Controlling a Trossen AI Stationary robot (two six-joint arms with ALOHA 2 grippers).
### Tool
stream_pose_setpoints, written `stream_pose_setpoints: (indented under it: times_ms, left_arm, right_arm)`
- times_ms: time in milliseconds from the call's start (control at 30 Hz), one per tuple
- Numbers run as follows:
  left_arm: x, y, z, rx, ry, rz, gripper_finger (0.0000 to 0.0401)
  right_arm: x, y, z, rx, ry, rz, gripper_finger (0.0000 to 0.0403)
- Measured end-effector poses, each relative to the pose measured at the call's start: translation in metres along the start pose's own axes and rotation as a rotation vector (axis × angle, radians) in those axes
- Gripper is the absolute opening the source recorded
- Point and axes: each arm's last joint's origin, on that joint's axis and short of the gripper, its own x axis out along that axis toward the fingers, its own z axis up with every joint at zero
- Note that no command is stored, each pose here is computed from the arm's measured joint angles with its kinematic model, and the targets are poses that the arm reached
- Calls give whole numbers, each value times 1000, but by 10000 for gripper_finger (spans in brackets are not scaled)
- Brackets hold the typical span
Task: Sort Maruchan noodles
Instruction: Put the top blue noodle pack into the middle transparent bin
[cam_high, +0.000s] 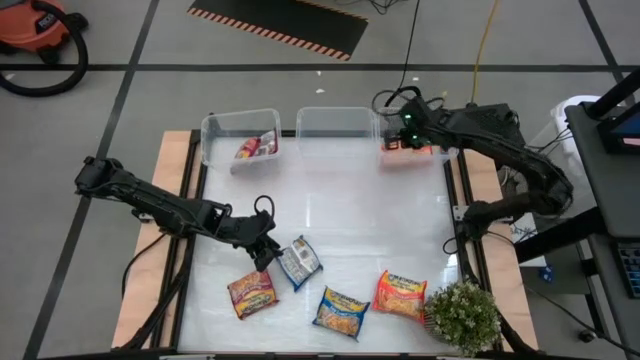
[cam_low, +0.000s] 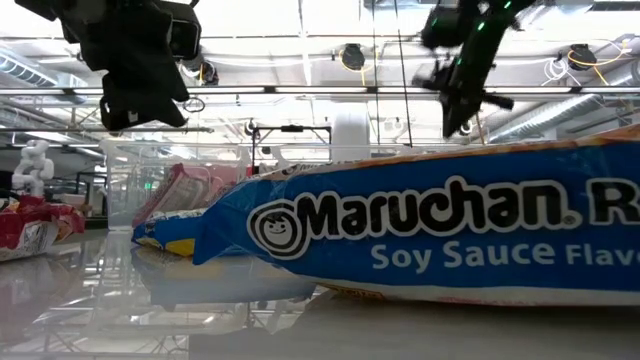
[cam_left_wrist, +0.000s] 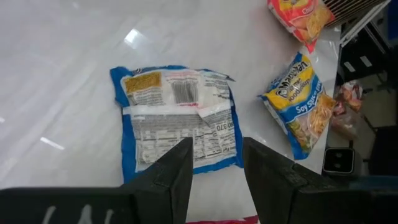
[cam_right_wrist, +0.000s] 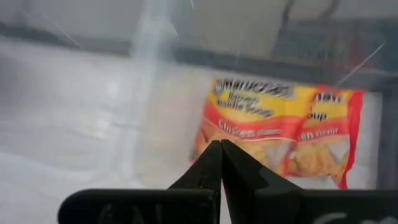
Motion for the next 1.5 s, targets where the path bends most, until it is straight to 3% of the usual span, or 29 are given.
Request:
stream_pose_setpoints:
  times_ms: [167, 300, 467, 633, 867, 1067, 1167, 1333, 1500]
  left_arm:
    - [0, 4, -3, -17, 36, 46, 143]
    - [-2, 15, -12, -18, 117, 161, 143]
    - [-4, 18, -20, 189, 192, 200, 143]
    - [-1, 17, -26, 522, 263, 180, 144]
    - [18, 13, -26, 685, 248, 135, 144]
    - [46, 16, -30, 702, 278, 147, 144]
    - [53, 20, -32, 640, 266, 218, 144]
    - [60, 20, -33, 649, 265, 214, 145]
    - [70, 21, -35, 681, 269, 206, 190]
  right_arm:
    - [-48, -4, -11, 34, -97, 147, 4]
    - [-78, -2, -26, 26, -119, 282, 4]
    - [-99, 13, -51, -22, -74, 424, 4]
    - [-114, 36, -75, -86, -33, 572, 4]
    - [-128, 71, -93, -94, -93, 755, 4]
    - [-128, 93, -107, -139, -102, 815, 4]
    - [-127, 97, -114, -167, -85, 811, 4]
    - [-126, 98, -117, -212, -83, 808, 4]
    - [-128, 95, -117, -301, -77, 827, 4]
